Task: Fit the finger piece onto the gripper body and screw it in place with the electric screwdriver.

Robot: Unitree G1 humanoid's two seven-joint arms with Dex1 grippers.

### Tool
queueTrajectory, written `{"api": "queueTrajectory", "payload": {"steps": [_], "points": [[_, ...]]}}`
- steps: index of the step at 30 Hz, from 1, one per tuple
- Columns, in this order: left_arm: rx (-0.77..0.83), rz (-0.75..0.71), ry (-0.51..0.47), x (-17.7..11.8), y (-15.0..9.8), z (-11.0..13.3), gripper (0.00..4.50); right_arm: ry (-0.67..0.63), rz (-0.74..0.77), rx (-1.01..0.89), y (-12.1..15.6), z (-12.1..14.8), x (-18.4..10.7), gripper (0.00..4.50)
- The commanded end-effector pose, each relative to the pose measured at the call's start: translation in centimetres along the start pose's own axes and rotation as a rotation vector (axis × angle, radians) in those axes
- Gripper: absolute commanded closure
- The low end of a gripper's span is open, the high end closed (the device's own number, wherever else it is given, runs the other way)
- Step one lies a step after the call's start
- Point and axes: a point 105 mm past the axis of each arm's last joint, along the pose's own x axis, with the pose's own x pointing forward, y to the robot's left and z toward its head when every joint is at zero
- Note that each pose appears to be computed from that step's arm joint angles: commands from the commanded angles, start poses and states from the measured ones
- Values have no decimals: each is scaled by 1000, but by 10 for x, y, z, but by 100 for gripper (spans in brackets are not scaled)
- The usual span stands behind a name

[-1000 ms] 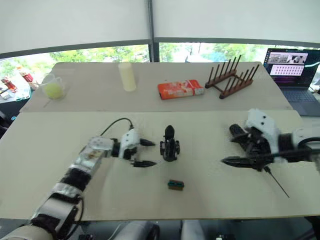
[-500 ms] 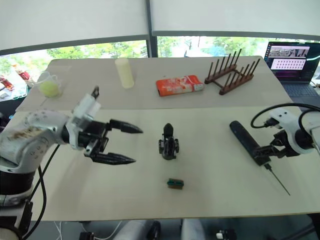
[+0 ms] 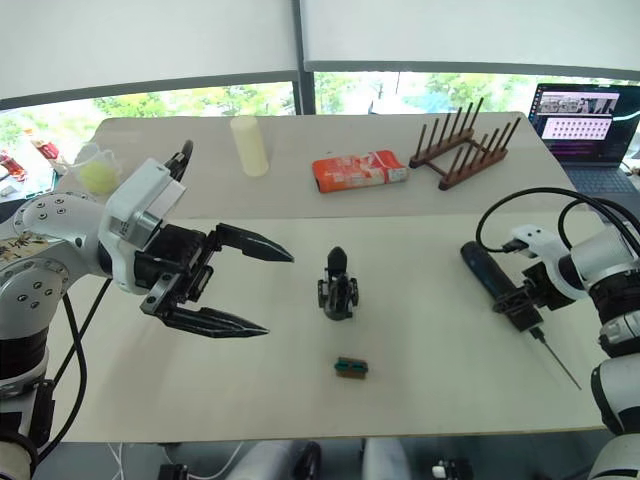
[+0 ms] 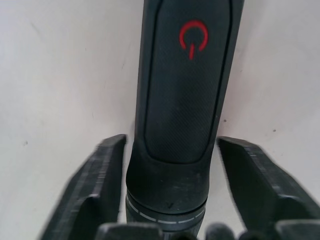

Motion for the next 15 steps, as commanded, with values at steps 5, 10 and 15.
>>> {"api": "queueTrajectory", "payload": {"steps": [5, 10, 15], "points": [[63, -6, 35, -1, -3, 2, 0, -44, 64, -263, 24, 26, -40, 265], [78, -15, 19, 3, -1, 3, 0, -59, 72, -531, 51, 39, -27, 265], [82, -30, 20, 5, 0, 3, 0, -46, 47, -617, 52, 34, -10, 265]]}}
